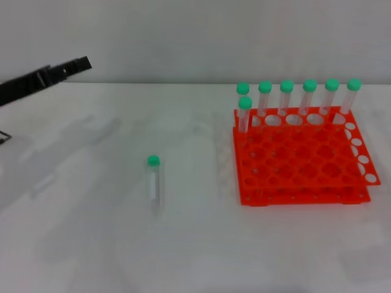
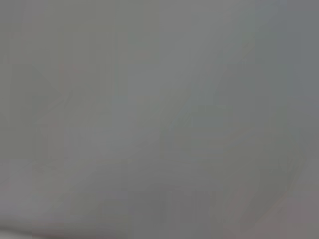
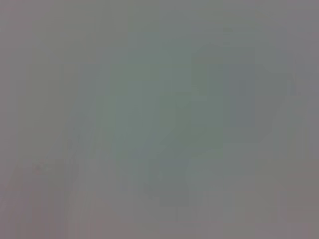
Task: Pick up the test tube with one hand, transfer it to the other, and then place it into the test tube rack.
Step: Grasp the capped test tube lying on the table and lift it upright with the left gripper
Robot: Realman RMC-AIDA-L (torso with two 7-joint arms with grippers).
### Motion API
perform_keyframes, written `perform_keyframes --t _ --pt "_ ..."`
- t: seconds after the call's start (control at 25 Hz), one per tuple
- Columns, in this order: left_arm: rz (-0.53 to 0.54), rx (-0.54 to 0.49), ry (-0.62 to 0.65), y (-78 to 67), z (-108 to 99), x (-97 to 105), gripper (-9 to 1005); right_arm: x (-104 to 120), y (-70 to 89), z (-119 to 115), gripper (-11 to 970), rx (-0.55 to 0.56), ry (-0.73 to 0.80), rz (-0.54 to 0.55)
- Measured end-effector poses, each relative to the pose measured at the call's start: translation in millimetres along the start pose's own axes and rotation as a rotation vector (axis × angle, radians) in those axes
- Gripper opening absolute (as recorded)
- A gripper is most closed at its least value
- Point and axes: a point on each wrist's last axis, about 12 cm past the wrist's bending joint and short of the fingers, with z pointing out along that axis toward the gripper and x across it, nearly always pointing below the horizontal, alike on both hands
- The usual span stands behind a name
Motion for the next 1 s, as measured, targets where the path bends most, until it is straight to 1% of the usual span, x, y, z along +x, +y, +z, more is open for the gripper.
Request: perform_keyframes --t 0.12,0.2,0.24,0.32,0.44,0.64,0.72,0.88,1.0 --pt "-0.046 -0.065 0.075 -0.5 4.2 -11.6 888 -2.8 -3.9 0.5 754 0.006 -0.013 -0.016" --pt "-0.069 -0.132 0.161 -4.7 7.1 -23.9 889 -5.4 -7.6 2.0 754 0.009 -0.024 -0.024" --pt "-0.075 -0.150 0.189 -6.4 7.9 -26.4 889 -7.2 -9.7 2.7 754 0.009 -0.031 -0.032" --pt "-0.092 -0.207 0.278 -14.4 11.2 -36.2 889 -10.0 -13.5 3.7 754 0.014 -0.043 -0.046" --pt "-0.126 -0.245 0.355 -25.6 15.0 -50.3 889 -12.7 -18.1 3.8 754 0.033 -0.056 -0.065" --pt "-0.209 -0.221 0.409 -35.2 10.2 -69.6 889 -17.1 -23.5 1.3 754 0.043 -0.073 -0.105" --pt "-0.252 -0.224 0.446 -37.0 8.5 -73.2 889 -19.2 -26.3 -1.1 754 0.046 -0.078 -0.123" --pt "-0.339 -0.228 0.524 -38.1 8.6 -71.9 889 -23.2 -31.1 -2.6 754 0.053 -0.091 -0.151" --pt "-0.407 -0.215 0.581 -37.5 9.7 -67.7 889 -27.9 -38.9 -2.9 754 0.082 -0.109 -0.181"
